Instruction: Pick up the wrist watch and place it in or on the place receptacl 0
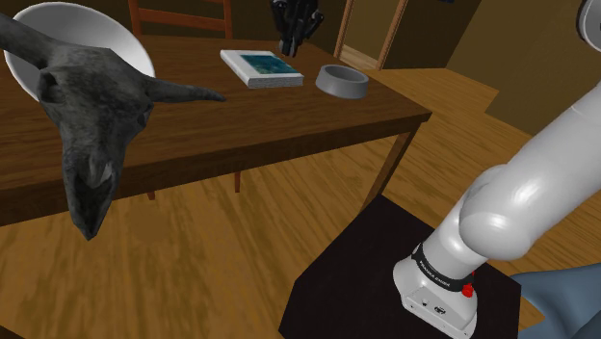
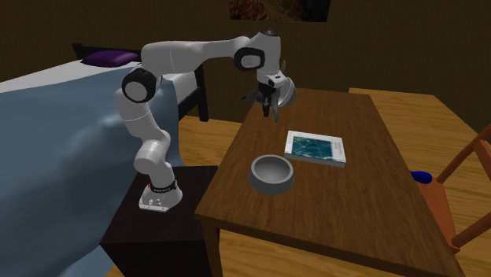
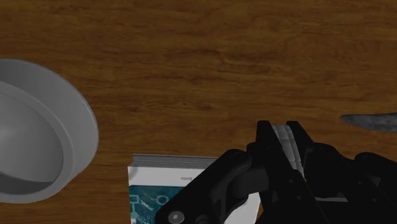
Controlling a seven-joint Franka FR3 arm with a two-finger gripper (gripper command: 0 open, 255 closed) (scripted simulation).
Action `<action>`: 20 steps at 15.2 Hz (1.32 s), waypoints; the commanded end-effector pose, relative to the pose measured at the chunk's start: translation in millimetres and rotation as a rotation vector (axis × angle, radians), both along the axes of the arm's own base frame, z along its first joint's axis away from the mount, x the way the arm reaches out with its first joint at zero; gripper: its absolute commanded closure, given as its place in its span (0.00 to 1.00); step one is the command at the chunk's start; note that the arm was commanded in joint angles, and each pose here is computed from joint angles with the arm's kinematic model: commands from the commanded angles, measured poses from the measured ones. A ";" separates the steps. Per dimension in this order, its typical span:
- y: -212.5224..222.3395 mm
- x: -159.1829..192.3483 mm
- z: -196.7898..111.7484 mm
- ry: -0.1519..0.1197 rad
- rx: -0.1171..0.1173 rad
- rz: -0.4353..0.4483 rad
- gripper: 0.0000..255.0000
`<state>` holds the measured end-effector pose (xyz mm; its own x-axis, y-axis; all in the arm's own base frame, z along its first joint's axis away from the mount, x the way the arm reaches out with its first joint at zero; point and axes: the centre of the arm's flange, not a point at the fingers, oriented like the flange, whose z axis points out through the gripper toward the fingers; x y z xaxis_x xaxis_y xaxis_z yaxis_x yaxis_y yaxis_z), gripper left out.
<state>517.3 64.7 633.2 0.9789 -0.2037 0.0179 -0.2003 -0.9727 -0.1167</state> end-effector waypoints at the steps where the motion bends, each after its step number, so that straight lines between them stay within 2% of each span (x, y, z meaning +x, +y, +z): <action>1: -26.2 -0.5 1.1 0.000 0.000 0.001 1.00; 20: -277.0 -7.6 -0.8 0.000 0.000 0.001 1.00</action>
<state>509.5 -199.0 632.0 0.9788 -0.2039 0.0177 -0.2005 -0.9726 -0.1174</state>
